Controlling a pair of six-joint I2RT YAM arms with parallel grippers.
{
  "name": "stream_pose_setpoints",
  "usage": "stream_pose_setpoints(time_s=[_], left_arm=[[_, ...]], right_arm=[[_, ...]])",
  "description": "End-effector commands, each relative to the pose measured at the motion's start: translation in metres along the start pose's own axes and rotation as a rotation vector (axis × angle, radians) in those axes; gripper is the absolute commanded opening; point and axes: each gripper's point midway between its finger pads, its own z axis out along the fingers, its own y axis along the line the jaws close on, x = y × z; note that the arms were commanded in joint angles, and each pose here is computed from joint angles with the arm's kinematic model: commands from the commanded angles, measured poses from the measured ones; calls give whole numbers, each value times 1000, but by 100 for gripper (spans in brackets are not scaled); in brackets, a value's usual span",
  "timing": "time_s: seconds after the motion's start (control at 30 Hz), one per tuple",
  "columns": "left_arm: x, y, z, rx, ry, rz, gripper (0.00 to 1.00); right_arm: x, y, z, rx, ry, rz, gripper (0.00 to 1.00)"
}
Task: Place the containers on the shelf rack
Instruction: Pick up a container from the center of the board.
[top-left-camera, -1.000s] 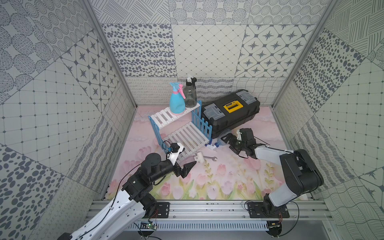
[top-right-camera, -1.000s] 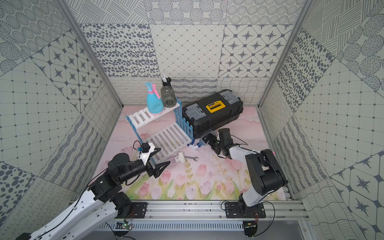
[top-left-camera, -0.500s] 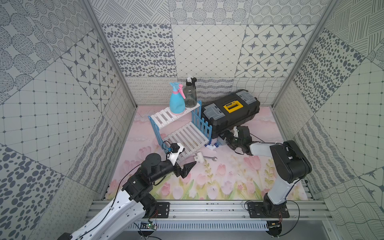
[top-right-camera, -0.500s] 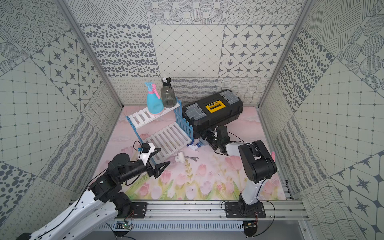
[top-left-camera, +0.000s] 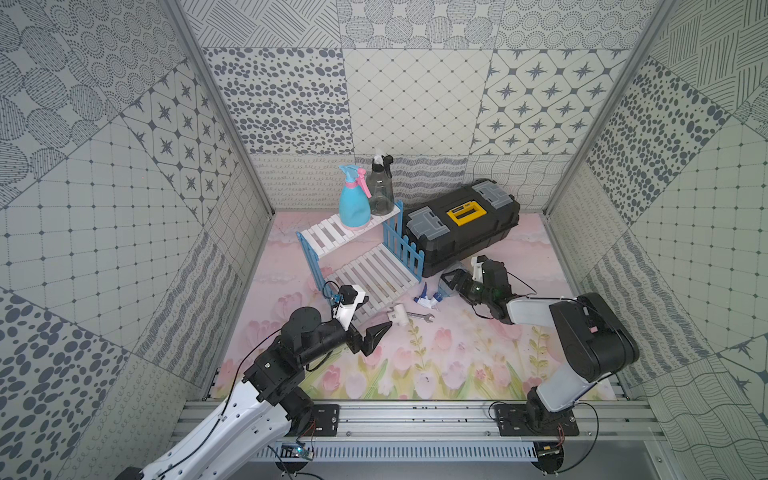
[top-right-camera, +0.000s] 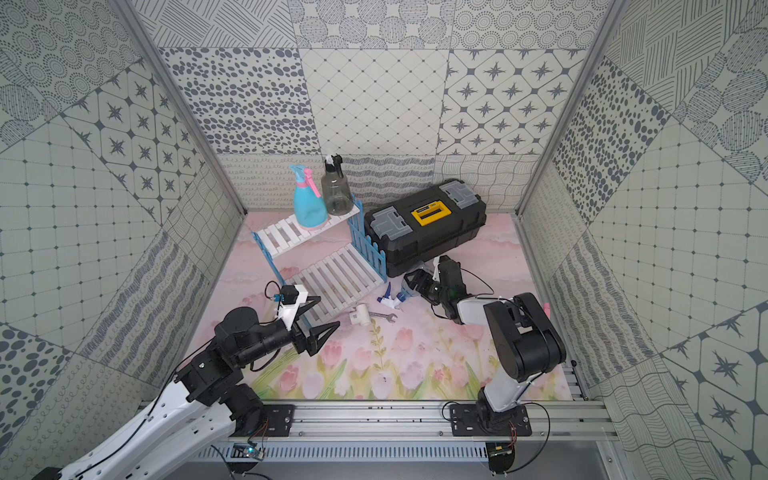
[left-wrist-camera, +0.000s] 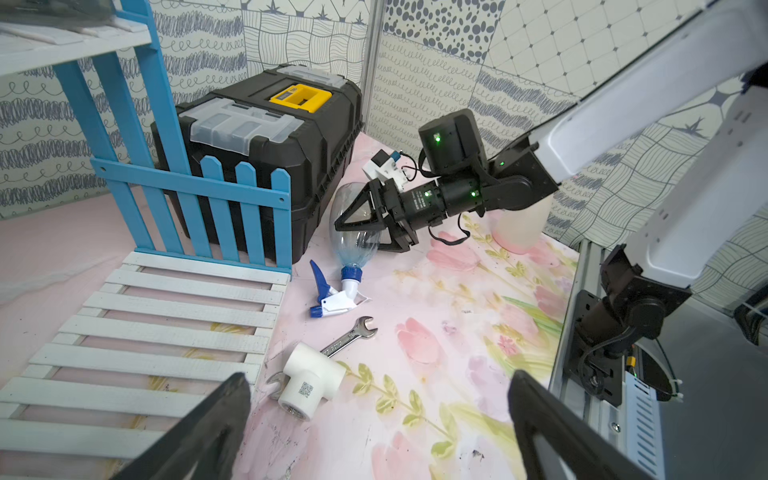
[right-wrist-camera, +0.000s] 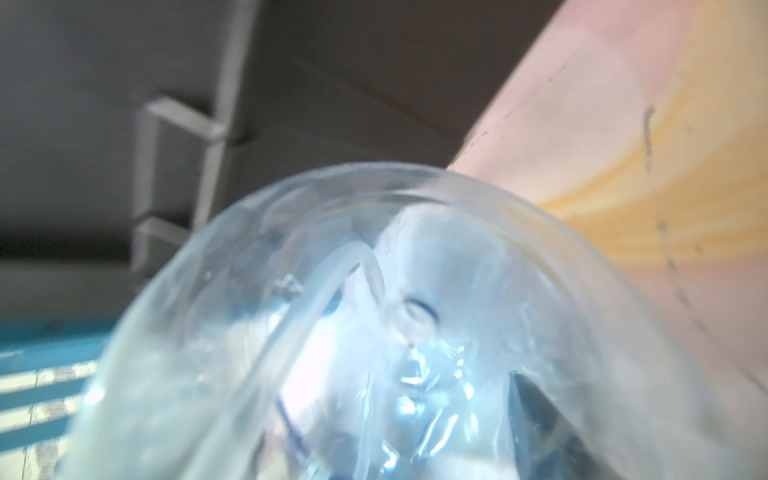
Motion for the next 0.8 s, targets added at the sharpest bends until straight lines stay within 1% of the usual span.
stream_pose_setpoints(time_s=[0.0,0.1,0.2,0.3,0.4,0.47,0.57,0.77], left_arm=[[-30,-3,-7,0,-69,-55,99],[-38,-4,-7,-2,-24,-63,99],[-49,-13,-3,43,33,-91,99],[-68,-33,4,156,51,-152,99],[-89,-56,9,305,32,-201,99],[-99,-67,13,387,19,-232,99],[-110,-77,19,471,9,-263,99],[-113,-84,34,534,27,-294,99]], right_arm=[[-27,45,-32,-140,-151,-206,69],[-34,76,-62,-206,-207,-334,67],[-31,98,-91,-235,-224,-469,66],[-24,126,-124,-268,-246,-625,65],[-12,144,-143,-257,-219,-764,65],[-1,156,-151,-257,-187,-837,65],[15,176,-156,-266,-153,-937,65],[51,209,-148,-293,-60,-1084,66]])
